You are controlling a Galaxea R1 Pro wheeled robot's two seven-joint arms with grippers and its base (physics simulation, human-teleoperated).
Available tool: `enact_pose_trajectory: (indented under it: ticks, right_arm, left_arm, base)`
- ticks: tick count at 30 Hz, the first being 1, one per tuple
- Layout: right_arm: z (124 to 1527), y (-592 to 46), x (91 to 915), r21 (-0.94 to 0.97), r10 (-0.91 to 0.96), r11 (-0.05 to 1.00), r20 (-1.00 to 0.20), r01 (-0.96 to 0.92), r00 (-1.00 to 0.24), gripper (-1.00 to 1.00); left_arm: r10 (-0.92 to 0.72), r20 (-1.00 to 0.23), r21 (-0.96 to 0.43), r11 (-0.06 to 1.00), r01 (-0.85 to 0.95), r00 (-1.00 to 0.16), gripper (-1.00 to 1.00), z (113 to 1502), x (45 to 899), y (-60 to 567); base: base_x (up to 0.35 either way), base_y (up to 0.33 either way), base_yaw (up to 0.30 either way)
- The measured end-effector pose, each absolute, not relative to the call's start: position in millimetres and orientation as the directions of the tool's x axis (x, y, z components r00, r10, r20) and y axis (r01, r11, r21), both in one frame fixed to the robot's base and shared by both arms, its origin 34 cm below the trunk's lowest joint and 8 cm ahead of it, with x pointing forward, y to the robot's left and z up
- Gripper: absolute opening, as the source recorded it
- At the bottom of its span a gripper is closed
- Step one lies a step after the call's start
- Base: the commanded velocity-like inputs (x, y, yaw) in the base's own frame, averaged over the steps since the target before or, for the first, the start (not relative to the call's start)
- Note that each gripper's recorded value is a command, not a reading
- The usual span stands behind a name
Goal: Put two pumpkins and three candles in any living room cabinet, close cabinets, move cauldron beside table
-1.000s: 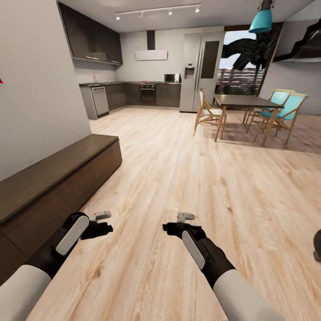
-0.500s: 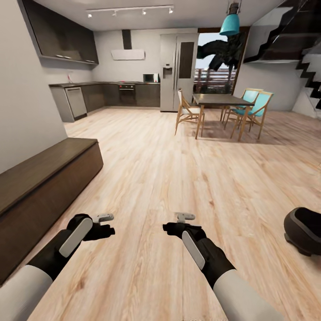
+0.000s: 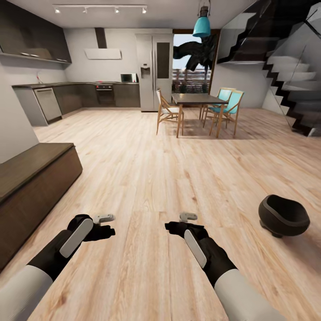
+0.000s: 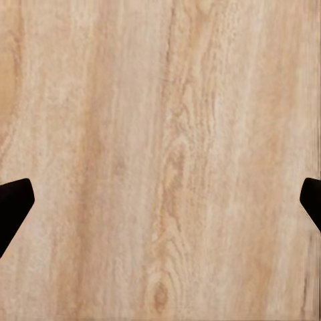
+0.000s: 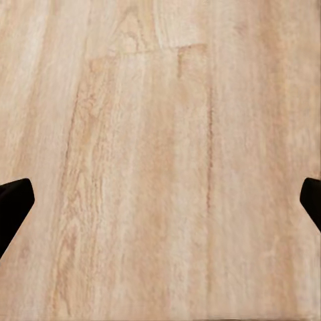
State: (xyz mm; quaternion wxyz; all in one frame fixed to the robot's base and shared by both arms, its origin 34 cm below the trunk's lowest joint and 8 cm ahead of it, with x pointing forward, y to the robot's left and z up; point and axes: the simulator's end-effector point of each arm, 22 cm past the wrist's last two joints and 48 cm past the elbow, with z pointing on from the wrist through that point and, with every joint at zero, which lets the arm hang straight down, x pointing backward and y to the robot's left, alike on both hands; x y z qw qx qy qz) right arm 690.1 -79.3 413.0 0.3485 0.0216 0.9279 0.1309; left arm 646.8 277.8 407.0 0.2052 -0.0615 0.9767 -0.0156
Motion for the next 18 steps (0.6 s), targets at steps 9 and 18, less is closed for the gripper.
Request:
enact_pose_trajectory:
  ticks: [9, 18]
  right_arm:
    - [412.8, -82.0, 690.8, 0.262, 0.141, 0.964, -0.639, -0.042, -0.756, 1.0]
    - [413.1, -82.8, 691.3, 0.264, 0.145, 0.964, -0.638, -0.039, -0.756, 1.0]
  left_arm:
    - [-0.127, -0.398, -0.055, 0.992, -0.114, -0.909, 1.0, 406.6, 646.6, 278.0]
    - [-0.125, -0.396, -0.053, 0.992, -0.113, -0.91, 1.0, 405.6, 645.9, 278.1]
  base:
    - [0.0, 0.0, -0.29]
    - [0.0, 0.0, -0.29]
